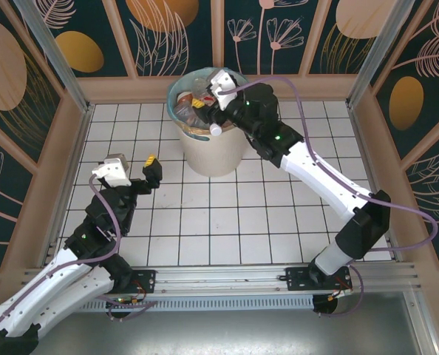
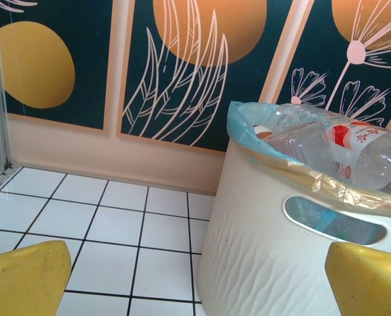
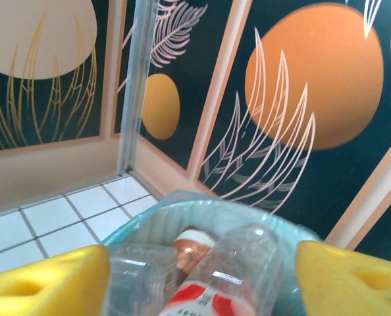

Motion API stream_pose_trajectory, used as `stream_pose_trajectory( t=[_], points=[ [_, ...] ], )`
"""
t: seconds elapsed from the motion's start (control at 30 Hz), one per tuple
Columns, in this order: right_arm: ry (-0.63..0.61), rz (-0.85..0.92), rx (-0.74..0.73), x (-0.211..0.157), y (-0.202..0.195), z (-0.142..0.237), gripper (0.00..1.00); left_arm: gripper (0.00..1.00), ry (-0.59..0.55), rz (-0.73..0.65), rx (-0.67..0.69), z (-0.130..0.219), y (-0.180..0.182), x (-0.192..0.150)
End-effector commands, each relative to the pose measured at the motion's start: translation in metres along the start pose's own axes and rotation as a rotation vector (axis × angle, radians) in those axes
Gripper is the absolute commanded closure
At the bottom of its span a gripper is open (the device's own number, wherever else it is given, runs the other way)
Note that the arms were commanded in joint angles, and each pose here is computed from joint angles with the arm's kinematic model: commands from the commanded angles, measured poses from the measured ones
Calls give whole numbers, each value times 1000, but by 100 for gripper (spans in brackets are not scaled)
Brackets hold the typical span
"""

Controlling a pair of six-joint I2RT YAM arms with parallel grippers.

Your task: Put the plastic bottles in the bin

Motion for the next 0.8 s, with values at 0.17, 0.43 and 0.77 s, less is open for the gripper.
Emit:
stream_pose_trajectory(
  t=[0.17,0.43,0.77],
  points=[
    [86,-110,88,-32,15,32,40,1,-15,27,45,5,11,-4],
    [236,-143,10,-63,-11,9,43,1,-14,44,66,3,12,-4],
    [346,-137,-70,-83,-34,-7,44,1,-29,60,118,8,22,-4]
  ],
)
Point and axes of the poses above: each hand's point on the last joint's axis, 136 mm out from that joint toward the fingers, its own z axis back along the fingers, its own y axis along the line the jaws close on, x = y × z, the point moved 6 cm from there along z, back along the fingers, and after that the axes turned 3 degrees about z, right-handed, at the moved point
